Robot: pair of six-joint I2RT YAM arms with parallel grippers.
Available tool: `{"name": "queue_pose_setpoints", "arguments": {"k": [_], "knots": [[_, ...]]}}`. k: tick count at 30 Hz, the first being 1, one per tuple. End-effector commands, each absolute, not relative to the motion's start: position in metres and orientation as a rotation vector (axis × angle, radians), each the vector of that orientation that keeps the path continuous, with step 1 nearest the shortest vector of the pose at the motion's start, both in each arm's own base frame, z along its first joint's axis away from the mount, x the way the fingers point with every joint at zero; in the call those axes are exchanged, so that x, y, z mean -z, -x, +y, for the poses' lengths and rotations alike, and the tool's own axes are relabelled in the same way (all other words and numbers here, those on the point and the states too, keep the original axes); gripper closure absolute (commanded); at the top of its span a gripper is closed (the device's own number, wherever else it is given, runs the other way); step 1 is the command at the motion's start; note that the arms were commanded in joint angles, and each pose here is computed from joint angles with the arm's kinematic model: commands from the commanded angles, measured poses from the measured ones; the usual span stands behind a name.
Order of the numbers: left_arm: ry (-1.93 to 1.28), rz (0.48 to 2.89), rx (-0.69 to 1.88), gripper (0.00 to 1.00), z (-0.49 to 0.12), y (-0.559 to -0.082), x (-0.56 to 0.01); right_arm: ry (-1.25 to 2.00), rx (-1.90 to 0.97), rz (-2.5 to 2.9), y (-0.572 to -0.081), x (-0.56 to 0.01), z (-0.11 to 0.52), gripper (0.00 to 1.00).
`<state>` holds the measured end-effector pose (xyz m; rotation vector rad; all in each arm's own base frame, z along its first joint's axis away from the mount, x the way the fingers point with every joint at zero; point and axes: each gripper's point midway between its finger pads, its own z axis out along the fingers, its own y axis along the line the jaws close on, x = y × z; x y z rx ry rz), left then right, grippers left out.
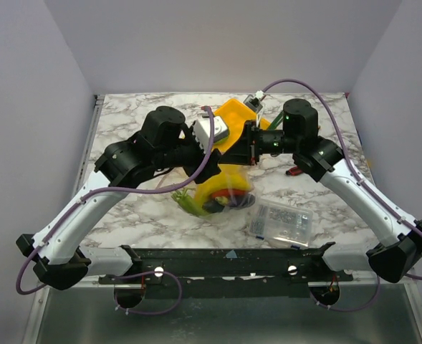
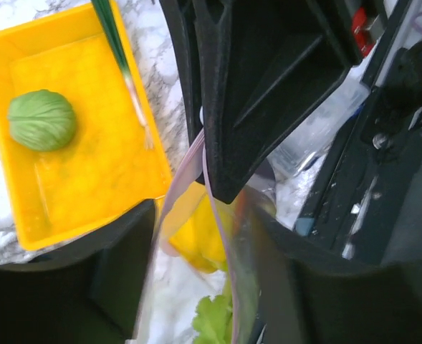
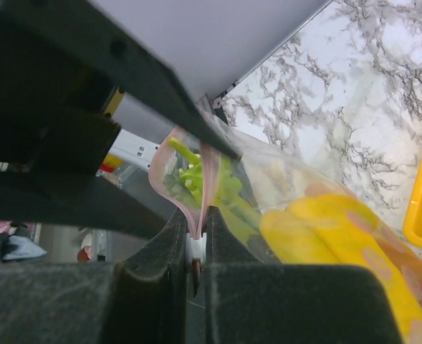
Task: Place the food in the zip-top bag and seal the zipper
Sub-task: Zip the zipper food storage bag at the center of the board.
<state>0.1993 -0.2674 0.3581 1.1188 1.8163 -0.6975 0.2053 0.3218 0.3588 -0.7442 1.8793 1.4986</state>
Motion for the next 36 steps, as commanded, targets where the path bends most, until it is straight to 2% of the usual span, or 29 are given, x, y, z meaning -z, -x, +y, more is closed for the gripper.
{"name": "queue_pose_setpoints", "arguments": {"k": [1,4,5,6,8,10,13,17,21,27,30,32,36], "knots": [[-1.114,1.852,0.543,0.6,-0.251,-0.208,-0.342,0.774,-1.508,1.79,-0.201,-0.388,0.325,1.0],[-1.085,1.876,0.533,0.87,-0.242,-0.203,-0.333,0.799,-1.484,1.792,-0.201,-0.384,0.324,1.0],[-1.087,1.874,0.552,0.93,-0.241,-0.199,-0.333,0.814,-1.469,1.785,-0.201,-0.382,0.323,0.99],[-1.095,1.874,0.58,1.0,-0.241,-0.193,-0.332,0.844,-1.446,1.766,-0.2,-0.38,0.321,0.9],[-1.108,1.863,0.656,1.0,-0.244,-0.181,-0.334,0.932,-1.4,1.707,-0.197,-0.371,0.319,0.7],[-1.119,1.838,0.748,1.0,-0.247,-0.168,-0.34,1.017,-1.354,1.638,-0.193,-0.363,0.315,0.59],[-1.09,1.807,0.847,1.0,-0.247,-0.157,-0.348,1.084,-1.322,1.499,-0.187,-0.354,0.312,0.52],[-1.065,1.788,0.905,1.0,-0.245,-0.148,-0.353,1.082,-1.391,1.392,-0.18,-0.359,0.317,0.51],[-1.048,1.798,0.912,1.0,-0.242,-0.146,-0.349,1.066,-1.47,1.306,-0.169,-0.367,0.317,0.56],[-1.038,1.803,0.927,1.0,-0.24,-0.145,-0.346,1.096,-1.544,1.295,-0.163,-0.365,0.32,0.81],[-1.04,1.801,0.936,1.0,-0.24,-0.143,-0.346,1.114,-1.576,1.293,-0.16,-0.363,0.321,0.86],[-1.04,1.799,0.945,1.0,-0.241,-0.143,-0.348,1.119,-1.584,1.297,-0.16,-0.36,0.322,0.99],[-1.048,1.791,0.963,1.0,-0.242,-0.141,-0.351,1.098,-1.576,1.309,-0.161,-0.357,0.323,1.0]]}}
